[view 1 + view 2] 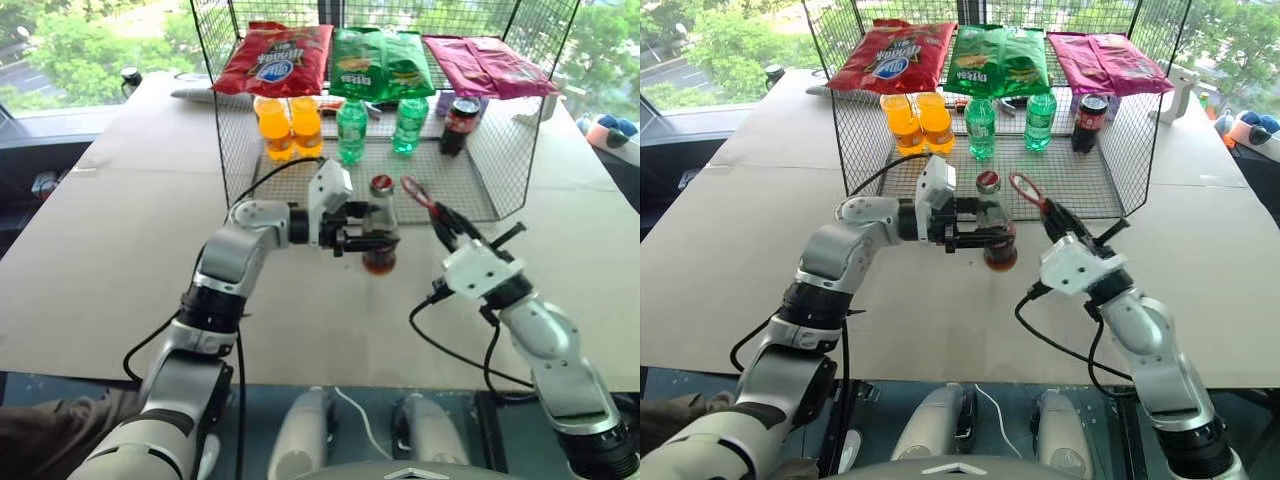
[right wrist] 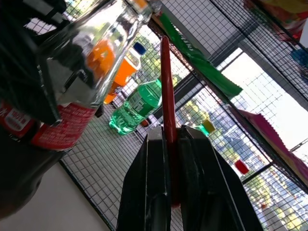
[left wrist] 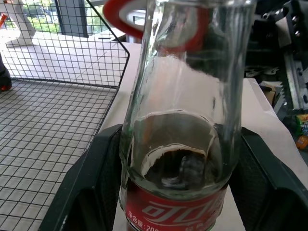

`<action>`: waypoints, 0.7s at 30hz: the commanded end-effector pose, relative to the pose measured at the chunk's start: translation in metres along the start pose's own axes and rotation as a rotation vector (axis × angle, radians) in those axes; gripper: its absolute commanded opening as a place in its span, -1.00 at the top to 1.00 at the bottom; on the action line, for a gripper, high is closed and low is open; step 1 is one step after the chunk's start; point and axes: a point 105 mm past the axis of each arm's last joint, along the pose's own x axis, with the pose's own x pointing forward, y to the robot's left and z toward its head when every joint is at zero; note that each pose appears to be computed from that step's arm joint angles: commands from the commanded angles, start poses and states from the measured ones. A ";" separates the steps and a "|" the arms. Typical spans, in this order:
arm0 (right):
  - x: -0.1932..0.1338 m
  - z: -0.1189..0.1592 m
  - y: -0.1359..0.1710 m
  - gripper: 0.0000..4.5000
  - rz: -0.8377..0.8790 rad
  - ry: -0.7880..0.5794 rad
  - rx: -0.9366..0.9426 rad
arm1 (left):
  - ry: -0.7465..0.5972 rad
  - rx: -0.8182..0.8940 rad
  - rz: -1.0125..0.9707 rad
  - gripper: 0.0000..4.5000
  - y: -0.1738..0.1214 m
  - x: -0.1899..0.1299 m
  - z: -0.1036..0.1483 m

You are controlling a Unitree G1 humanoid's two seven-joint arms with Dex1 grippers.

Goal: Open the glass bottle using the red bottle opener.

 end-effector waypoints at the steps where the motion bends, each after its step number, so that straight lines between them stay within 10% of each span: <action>1: 0.005 0.020 -0.012 1.00 -0.080 -0.098 -0.044 | -0.034 0.064 0.002 -0.09 0.000 -0.005 0.011; 21: 0.002 0.032 0.006 1.00 -0.102 -0.146 -0.022 | 0.054 0.053 0.060 -0.09 -0.002 -0.015 -0.023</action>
